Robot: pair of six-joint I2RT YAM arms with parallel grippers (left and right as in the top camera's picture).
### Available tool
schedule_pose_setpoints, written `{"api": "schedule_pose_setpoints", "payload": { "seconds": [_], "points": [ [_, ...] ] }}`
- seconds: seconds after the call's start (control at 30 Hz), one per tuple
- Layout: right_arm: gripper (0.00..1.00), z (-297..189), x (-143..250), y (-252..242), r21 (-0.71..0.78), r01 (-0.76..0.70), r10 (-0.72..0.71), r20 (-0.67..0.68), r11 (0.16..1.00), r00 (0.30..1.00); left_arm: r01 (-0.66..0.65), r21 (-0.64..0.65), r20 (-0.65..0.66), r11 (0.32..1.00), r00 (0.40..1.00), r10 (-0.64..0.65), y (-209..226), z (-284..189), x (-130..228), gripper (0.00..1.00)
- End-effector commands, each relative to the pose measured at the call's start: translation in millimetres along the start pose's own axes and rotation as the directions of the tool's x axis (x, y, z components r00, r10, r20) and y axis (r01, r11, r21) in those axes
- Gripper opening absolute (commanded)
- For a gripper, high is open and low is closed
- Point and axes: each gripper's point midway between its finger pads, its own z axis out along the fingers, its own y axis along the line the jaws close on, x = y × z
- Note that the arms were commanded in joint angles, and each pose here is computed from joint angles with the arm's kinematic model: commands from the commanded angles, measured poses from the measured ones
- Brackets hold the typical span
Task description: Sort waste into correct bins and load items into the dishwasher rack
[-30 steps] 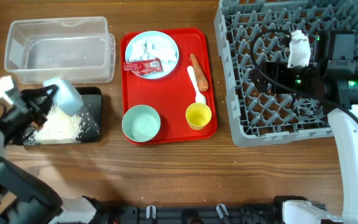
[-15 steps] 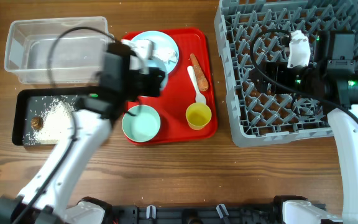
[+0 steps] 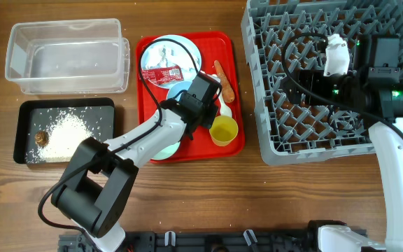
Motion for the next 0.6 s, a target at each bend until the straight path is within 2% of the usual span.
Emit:
{"api": "schedule_pose_setpoints", "payload": {
  "seconds": [0.0,0.07,0.2,0.23,0.27,0.33,0.43,0.47,0.57],
  "points": [
    [0.93,-1.3,-7.3,0.6,0.006,0.021,-0.021,0.018,1.000,1.000,-0.011,-0.009,0.024,1.000,1.000,0.011,-0.3,-6.2,-8.4,0.75],
    [0.94,-1.3,-7.4,0.6,0.006,0.021,-0.021,0.018,1.000,1.000,0.023,-0.009,0.024,1.000,0.999,-0.022,0.6,-33.5,-28.7,0.82],
    [0.94,-1.3,-8.9,0.6,0.006,0.023,-0.023,0.024,1.000,0.999,0.073,-0.023,0.074,0.997,0.995,-0.071,18.7,-107.7,-99.5,0.86],
    [0.94,-1.3,-8.3,0.6,0.006,0.023,-0.023,0.022,1.000,1.000,0.153,-0.027,0.136,0.988,0.980,-0.148,37.5,-126.3,-124.3,0.87],
    [0.94,-1.3,-8.2,0.6,0.006,0.023,-0.023,0.021,1.000,1.000,0.213,-0.028,0.164,0.977,0.965,-0.206,49.8,-131.8,-133.6,0.89],
    [0.94,-1.3,-8.8,0.7,0.005,0.023,-0.023,0.024,1.000,0.999,0.332,-0.060,0.237,0.941,0.921,-0.310,103.6,-139.1,-157.5,0.91],
    [0.94,-1.3,-8.9,0.7,0.005,0.023,-0.023,0.024,1.000,0.999,0.388,-0.079,0.214,0.918,0.906,-0.365,161.2,-100.2,-171.8,0.99],
    [0.94,-1.3,-8.8,0.7,0.005,0.023,-0.023,0.024,1.000,0.999,0.389,-0.094,0.171,0.916,0.913,-0.370,176.4,-67.1,-167.8,0.99],
    [0.94,-1.3,-8.6,0.6,0.006,0.023,-0.023,0.023,1.000,0.999,0.342,-0.122,0.080,0.932,0.939,-0.334,181.6,-2.8,-146.0,0.99]
  ]
}}
